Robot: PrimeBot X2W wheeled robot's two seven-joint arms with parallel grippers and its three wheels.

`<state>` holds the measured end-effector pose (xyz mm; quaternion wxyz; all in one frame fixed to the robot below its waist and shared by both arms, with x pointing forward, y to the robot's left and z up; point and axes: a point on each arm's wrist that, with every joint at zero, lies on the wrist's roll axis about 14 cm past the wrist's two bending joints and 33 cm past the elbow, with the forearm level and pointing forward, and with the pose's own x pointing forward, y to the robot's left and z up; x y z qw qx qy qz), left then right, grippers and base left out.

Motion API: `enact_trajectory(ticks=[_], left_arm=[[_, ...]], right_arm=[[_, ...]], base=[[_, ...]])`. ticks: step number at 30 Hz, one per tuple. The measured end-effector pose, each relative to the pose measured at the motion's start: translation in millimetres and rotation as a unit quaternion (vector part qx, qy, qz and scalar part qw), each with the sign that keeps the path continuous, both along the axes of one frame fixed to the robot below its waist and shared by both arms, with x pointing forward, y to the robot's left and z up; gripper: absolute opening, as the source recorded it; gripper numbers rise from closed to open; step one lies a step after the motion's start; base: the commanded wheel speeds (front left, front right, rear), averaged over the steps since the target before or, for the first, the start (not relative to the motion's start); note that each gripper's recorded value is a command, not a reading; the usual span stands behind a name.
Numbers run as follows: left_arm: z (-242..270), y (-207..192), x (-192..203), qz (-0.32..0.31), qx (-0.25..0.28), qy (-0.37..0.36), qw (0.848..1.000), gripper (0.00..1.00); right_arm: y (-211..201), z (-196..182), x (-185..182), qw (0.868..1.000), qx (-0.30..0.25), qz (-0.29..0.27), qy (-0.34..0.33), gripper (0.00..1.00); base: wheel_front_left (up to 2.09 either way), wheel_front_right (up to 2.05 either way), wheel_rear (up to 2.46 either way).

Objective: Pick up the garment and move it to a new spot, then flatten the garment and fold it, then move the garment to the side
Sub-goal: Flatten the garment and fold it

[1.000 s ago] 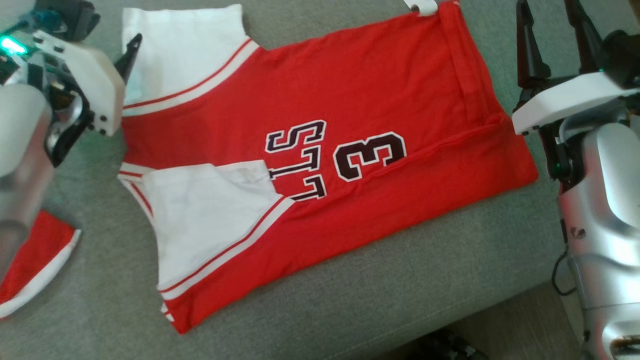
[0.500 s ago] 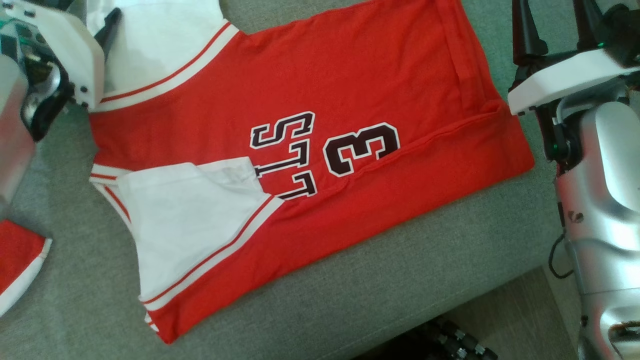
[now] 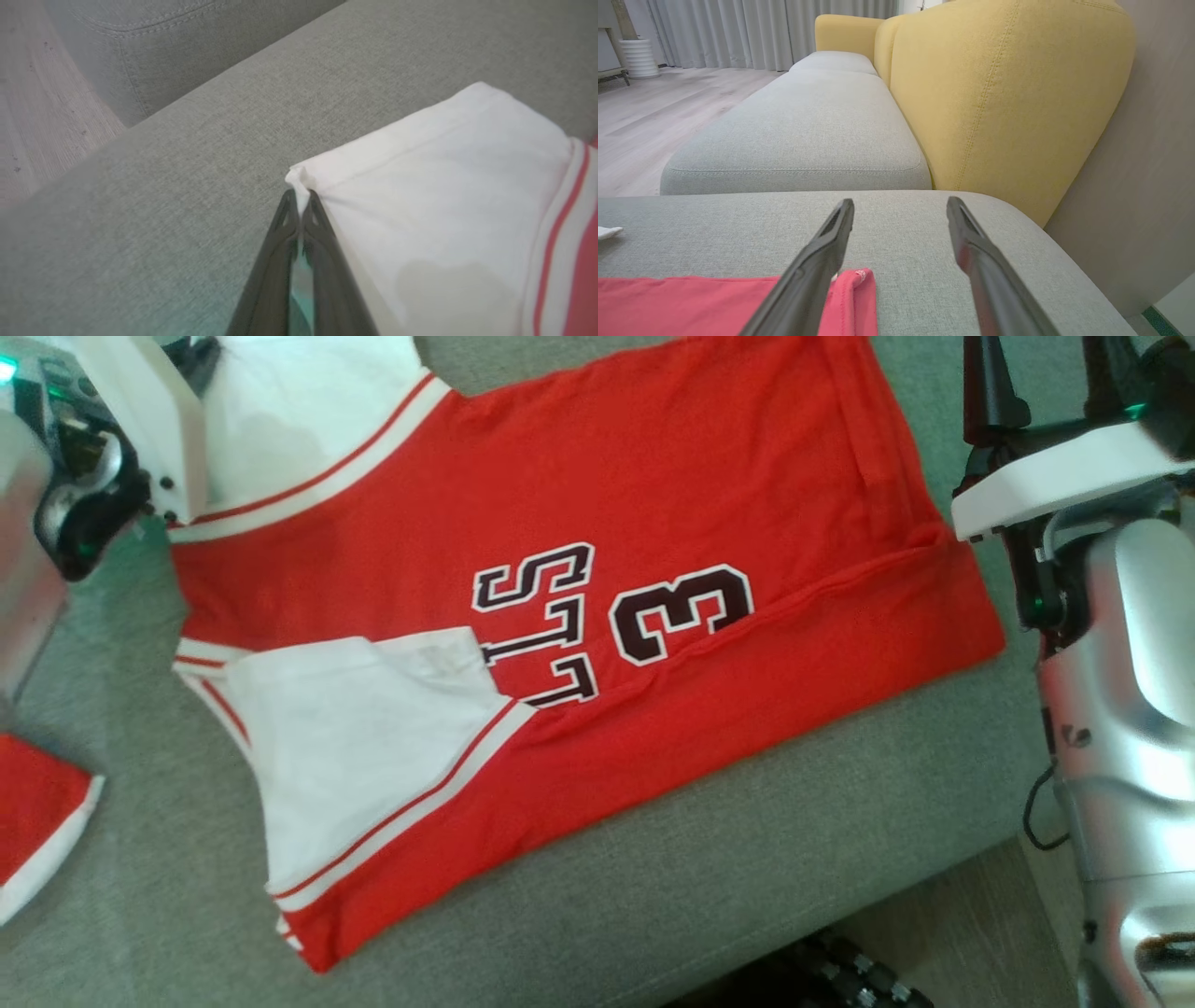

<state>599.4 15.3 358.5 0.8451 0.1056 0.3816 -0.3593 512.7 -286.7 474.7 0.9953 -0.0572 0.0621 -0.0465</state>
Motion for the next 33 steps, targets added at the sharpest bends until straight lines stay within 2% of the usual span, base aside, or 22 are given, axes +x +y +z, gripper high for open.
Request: enact_trajectory(ticks=[3, 5, 12, 18, 27, 33], left_arm=[[10.8, 3.2, -1.5, -0.002, -0.01, -0.03, 0.999, 0.0], [25.1, -1.8, -3.9, 0.002, -0.043, -0.051, 0.998, 0.0], [73.9, -2.9, -18.6, -0.03, -0.084, -0.155, 0.984, 0.0], [101.5, 4.1, -34.6, -0.042, -0.104, -0.194, 0.975, 0.0], [120.6, 13.5, -57.6, -0.056, -0.12, -0.217, 0.967, 0.0], [111.8, 9.0, -67.7, -0.068, -0.122, -0.206, 0.969, 0.0]], right_arm=[[2.5, 3.3, 2.1, 1.0, -0.002, 0.007, 0.0, 1.0], [2.6, 1.3, 2.8, 1.0, -0.005, 0.01, 0.01, 1.0], [8.5, -24.1, 12.5, 0.996, -0.012, 0.029, 0.084, 1.0], [17.8, -48.8, 25.7, 0.988, -0.005, 0.037, 0.149, 1.0], [27.3, -87.2, 44.7, 0.97, -0.007, 0.037, 0.241, 1.0], [20.7, -113.1, 37.0, 0.956, -0.01, 0.023, 0.293, 1.0]], base=[[0.0, 0.0, 0.0], [0.0, 0.0, 0.0], [0.0, 0.0, 0.0], [0.0, 0.0, 0.0], [0.0, 0.0, 0.0], [0.0, 0.0, 0.0]])
